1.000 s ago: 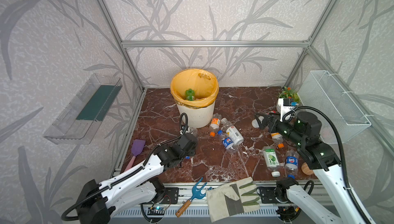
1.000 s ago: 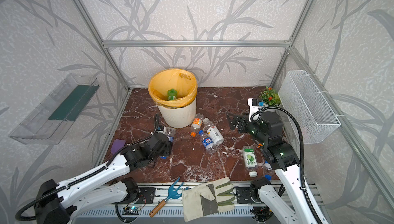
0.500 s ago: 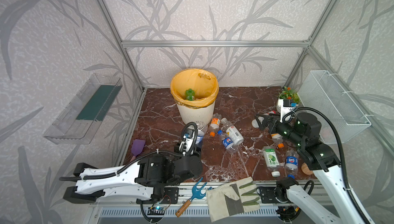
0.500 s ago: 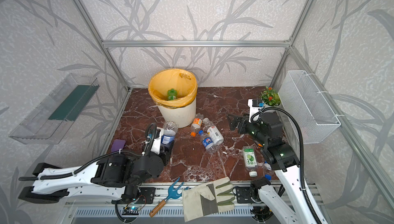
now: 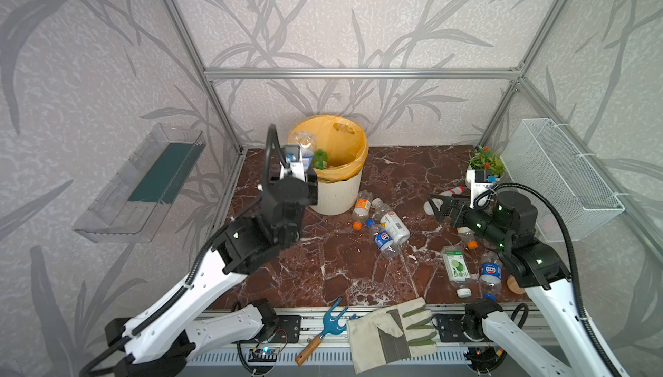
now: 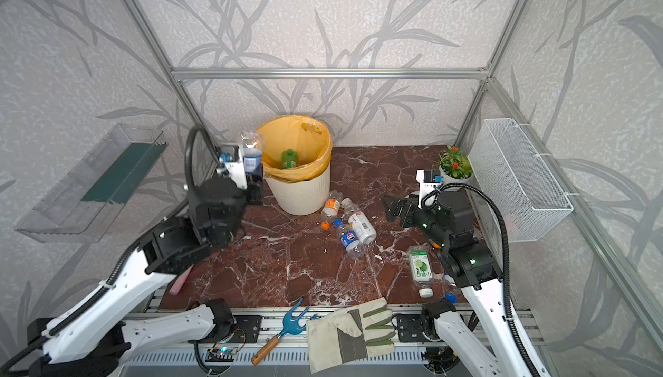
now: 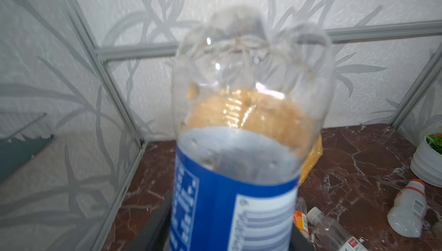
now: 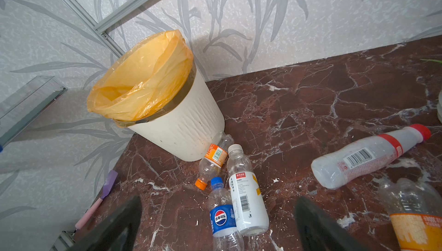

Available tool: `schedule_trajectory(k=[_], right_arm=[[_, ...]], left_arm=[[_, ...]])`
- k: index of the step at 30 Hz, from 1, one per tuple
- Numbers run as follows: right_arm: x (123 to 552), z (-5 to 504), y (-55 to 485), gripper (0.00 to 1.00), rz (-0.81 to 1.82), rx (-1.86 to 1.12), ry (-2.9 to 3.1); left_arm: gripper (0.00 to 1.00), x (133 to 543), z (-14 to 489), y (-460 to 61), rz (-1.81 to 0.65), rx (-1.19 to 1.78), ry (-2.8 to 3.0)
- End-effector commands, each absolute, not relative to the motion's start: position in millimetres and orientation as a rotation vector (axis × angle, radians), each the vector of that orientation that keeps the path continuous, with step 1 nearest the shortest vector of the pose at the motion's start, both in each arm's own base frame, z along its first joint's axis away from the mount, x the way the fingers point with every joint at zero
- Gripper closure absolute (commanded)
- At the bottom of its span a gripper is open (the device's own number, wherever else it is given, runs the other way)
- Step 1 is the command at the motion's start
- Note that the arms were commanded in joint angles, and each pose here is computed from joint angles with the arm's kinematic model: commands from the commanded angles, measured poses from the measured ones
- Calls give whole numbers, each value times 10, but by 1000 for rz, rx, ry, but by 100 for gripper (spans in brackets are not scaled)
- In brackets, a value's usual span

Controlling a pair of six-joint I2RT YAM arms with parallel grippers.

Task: Throw the plastic bottles in the bin
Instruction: Throw the plastic bottle into the trash bin, then pick up the plastic bottle from the center of the table.

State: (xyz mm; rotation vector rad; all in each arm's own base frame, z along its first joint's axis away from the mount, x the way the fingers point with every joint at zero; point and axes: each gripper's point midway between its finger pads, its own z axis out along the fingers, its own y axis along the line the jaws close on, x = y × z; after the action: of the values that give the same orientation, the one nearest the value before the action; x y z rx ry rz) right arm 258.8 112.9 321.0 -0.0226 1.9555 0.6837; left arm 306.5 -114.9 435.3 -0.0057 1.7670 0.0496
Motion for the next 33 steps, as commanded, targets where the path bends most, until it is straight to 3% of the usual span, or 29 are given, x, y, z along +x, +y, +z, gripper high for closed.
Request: schedule_trajectory(k=[1, 5, 8, 9, 10, 22, 28, 33], right_arm=[[2540, 3240, 1147, 1, 709, -31, 1950], [2478, 3202, 1124, 1, 701, -32, 1962], [2436, 3161, 1136, 1, 708, -40, 1988], [2419, 3160, 1128, 1, 705, -40, 1993], [2406, 3161, 1114, 1, 697, -37, 1994], [2212, 2706, 973, 1, 603, 2, 2179], [2058, 2336, 992, 6, 583, -33, 2337], [2070, 1984, 1345, 7, 520, -169, 2453]], left_arm=[[45, 3631, 4158, -1538, -91, 155, 1922], [29, 3870, 4236, -1755, -172, 206, 1916], [24, 3868, 4066, -1757, -197, 214, 2062], [6, 3823, 4031, -1731, -190, 215, 2095], [1, 3796, 4022, -1690, -178, 198, 2103], [0, 3055, 4446, -1493, -398, 130, 1811], [0, 2639, 4106, -1520, -396, 157, 1814], [1, 2475, 3873, -1518, -440, 126, 1803]])
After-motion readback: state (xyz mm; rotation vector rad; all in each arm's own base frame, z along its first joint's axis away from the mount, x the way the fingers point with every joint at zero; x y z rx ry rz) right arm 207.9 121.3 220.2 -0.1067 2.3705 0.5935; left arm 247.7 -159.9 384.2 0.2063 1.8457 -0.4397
